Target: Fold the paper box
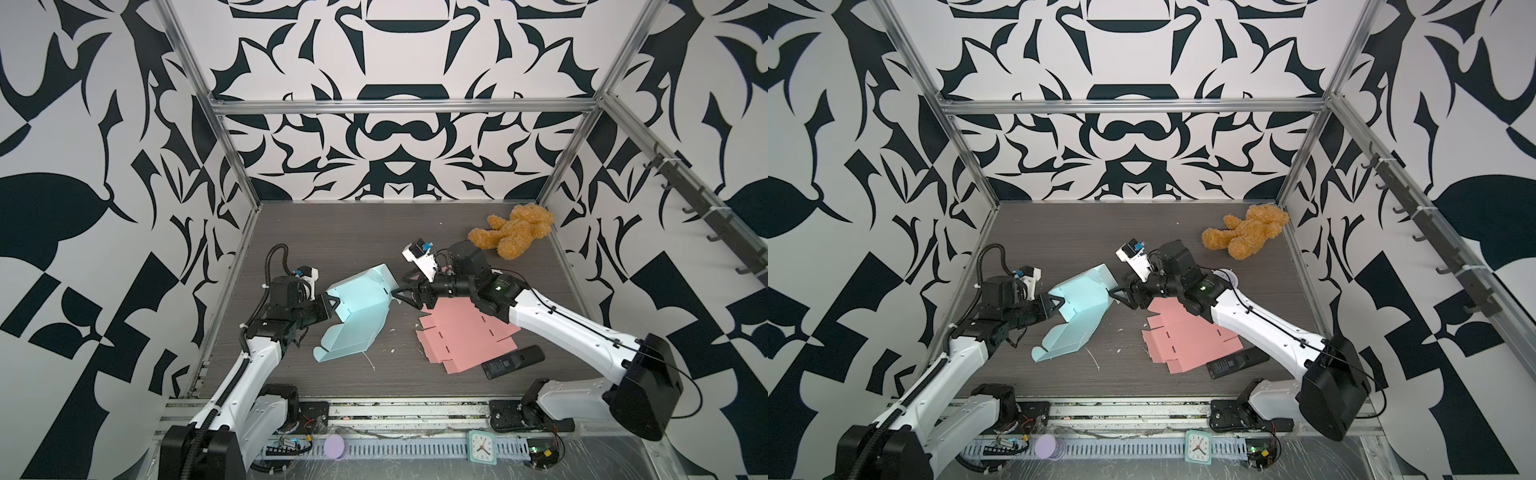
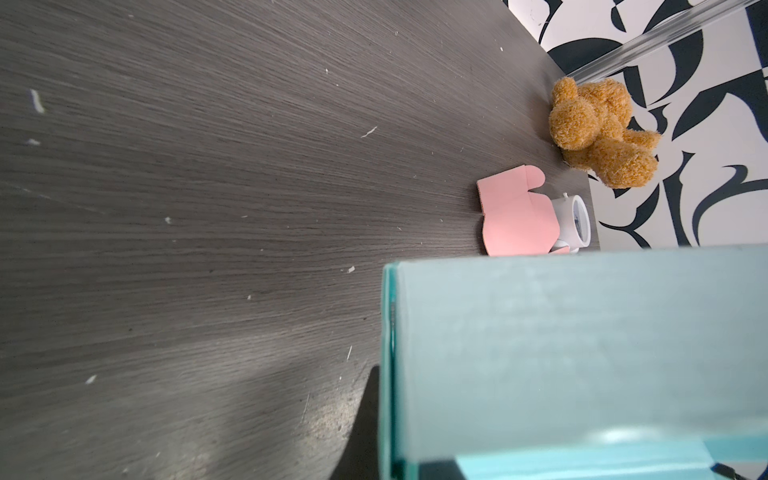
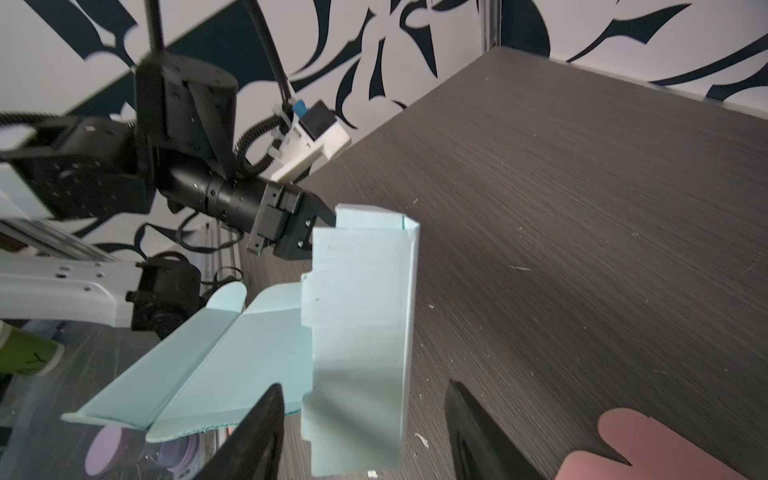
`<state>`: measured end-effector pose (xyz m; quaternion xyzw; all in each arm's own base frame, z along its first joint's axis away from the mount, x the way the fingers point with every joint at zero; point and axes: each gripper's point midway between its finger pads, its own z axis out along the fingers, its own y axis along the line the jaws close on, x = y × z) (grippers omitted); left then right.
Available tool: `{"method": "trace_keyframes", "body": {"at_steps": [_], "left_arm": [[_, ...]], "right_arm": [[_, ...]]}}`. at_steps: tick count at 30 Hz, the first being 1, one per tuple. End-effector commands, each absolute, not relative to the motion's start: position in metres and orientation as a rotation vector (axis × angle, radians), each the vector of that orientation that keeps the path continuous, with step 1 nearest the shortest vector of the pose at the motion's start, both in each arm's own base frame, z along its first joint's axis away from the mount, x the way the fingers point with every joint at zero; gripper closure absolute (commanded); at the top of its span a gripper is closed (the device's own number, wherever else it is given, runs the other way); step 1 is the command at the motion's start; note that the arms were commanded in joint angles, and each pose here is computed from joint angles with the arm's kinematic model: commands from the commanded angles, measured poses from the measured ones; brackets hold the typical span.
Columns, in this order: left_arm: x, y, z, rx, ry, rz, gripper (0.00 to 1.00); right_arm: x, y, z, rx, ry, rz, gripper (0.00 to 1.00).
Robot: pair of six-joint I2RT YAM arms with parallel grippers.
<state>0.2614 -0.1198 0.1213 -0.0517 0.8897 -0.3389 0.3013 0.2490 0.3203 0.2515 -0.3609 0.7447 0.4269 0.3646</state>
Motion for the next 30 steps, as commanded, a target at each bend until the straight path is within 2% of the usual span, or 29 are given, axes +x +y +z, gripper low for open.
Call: {"method": "trace_keyframes", "body": {"at_steps": [1,11,22,30], "left_arm": [[0.264,-0.122,0.133,-0.108,2.333,-0.909,0.95],[0.264,-0.123,0.134,-0.104,2.333,-0.919,0.95],[0.264,-0.124,0.133,-0.109,2.337,-0.921,0.95],[0.264,-0.124,0.131,-0.114,2.343,-0.919,0.95]], "right_arm": [[0.248,0.315,0.285,-0.880,1.804,1.252,0.36],[0.260,0.325,0.266,-0.874,1.889,1.344,0.43],[0.254,0.337,0.259,-0.925,1.906,1.333,0.63],[0.245,0.349,0.255,-0.983,1.921,1.286,0.66]]}}
